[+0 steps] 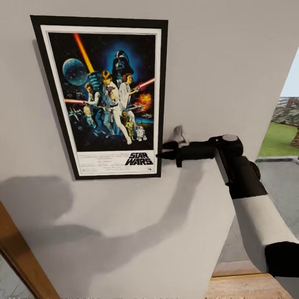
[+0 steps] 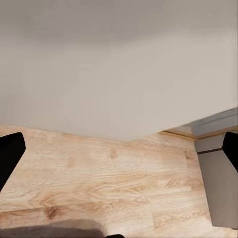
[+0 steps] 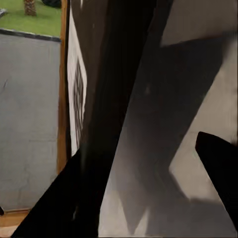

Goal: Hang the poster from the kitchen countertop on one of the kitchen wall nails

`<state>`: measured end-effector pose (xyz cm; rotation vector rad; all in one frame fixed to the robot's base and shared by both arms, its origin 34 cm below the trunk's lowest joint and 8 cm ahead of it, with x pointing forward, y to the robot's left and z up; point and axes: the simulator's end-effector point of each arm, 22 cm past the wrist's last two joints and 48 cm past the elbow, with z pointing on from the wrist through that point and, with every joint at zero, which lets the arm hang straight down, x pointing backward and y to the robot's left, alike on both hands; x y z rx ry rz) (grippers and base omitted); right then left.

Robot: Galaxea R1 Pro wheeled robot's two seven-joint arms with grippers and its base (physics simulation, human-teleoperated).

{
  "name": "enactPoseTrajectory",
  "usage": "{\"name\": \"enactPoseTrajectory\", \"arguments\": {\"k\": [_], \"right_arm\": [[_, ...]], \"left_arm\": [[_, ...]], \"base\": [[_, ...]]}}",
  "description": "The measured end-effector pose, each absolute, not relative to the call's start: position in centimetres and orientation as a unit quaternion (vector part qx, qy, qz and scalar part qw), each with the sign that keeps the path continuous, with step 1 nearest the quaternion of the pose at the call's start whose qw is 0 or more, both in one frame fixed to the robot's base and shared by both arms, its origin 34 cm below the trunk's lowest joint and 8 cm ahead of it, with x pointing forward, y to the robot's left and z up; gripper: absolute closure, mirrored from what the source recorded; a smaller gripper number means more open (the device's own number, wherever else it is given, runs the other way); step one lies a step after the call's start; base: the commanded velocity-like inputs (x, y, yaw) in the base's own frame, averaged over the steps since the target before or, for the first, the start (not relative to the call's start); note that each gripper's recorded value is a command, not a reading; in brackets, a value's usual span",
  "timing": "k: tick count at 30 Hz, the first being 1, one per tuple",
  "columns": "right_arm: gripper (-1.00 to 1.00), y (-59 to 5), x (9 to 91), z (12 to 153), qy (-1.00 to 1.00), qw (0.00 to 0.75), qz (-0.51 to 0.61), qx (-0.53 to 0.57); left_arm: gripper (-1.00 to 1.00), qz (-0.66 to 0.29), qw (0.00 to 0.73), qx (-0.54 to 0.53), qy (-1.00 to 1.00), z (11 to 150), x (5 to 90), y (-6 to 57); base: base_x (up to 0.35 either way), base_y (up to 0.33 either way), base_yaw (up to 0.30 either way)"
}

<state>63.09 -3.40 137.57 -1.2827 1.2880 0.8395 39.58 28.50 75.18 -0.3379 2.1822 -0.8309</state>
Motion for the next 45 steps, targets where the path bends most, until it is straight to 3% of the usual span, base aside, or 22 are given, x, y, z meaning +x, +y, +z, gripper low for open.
{"name": "enactPoseTrajectory", "arguments": {"k": [2,33,45], "right_arm": [[-1.00,-3.5,61.7,139.0,0.632,0.483,0.395,-0.459],[-1.00,-3.8,61.8,139.0,0.634,0.483,0.395,-0.457],[-1.00,-5.4,56.7,123.8,0.642,0.454,0.444,-0.429]], "left_arm": [[-1.00,-0.325,0.381,-0.132,0.855,75.2,39.6,28.5],[-1.00,-0.325,0.381,-0.132,0.855,75.2,39.6,28.6],[-1.00,-0.328,0.386,-0.127,0.853,75.6,40.0,28.4]], "base": [[0.006,0.000,0.000],[-0.068,0.000,0.000],[-0.074,0.000,0.000]]}}
